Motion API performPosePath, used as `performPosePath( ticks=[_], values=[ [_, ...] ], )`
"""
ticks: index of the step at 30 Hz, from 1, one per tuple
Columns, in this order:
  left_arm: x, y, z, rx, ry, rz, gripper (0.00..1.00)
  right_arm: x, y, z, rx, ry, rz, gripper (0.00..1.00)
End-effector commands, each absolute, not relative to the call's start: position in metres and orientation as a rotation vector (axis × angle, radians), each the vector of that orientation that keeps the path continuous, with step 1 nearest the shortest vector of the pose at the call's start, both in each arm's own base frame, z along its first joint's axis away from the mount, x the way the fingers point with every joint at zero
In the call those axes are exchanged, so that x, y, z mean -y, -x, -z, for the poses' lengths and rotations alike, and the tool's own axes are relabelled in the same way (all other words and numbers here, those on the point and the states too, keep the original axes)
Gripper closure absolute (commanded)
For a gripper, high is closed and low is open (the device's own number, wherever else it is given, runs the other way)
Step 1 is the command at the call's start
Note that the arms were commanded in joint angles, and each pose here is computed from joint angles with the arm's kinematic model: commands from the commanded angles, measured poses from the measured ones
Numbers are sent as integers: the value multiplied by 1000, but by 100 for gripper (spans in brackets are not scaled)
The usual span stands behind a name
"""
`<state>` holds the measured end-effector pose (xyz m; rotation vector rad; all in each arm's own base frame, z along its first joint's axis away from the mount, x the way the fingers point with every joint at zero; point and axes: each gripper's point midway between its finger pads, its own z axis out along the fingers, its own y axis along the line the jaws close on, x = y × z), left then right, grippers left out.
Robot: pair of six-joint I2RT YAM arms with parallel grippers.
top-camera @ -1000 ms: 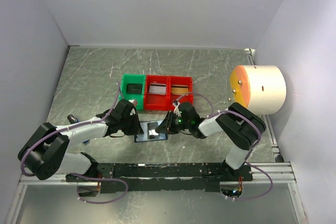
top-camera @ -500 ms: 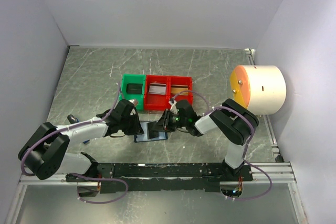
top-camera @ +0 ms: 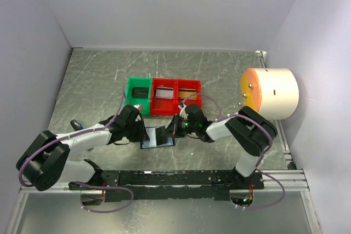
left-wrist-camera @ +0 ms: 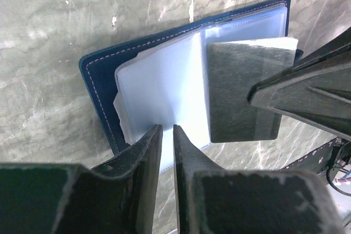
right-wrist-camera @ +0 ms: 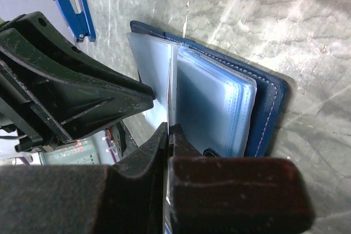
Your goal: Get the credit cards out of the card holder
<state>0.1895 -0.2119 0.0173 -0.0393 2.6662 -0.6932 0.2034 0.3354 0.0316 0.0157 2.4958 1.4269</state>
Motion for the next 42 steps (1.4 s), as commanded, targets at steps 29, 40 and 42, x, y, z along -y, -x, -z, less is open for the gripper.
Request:
performPosePath(
  ticks=[29, 40, 42],
  values=[
    [131, -232, -131, -2387, 69, 231, 11, -314, -240, -175, -1906, 398, -933, 100],
    [22, -285, -174, -2229, 348, 115, 9, -341, -288, -209, -1815, 632, -577, 100],
    [17, -281, -168, -2217, 365, 91, 9, -350, -301, -213, -1818, 669, -511, 100]
  ],
)
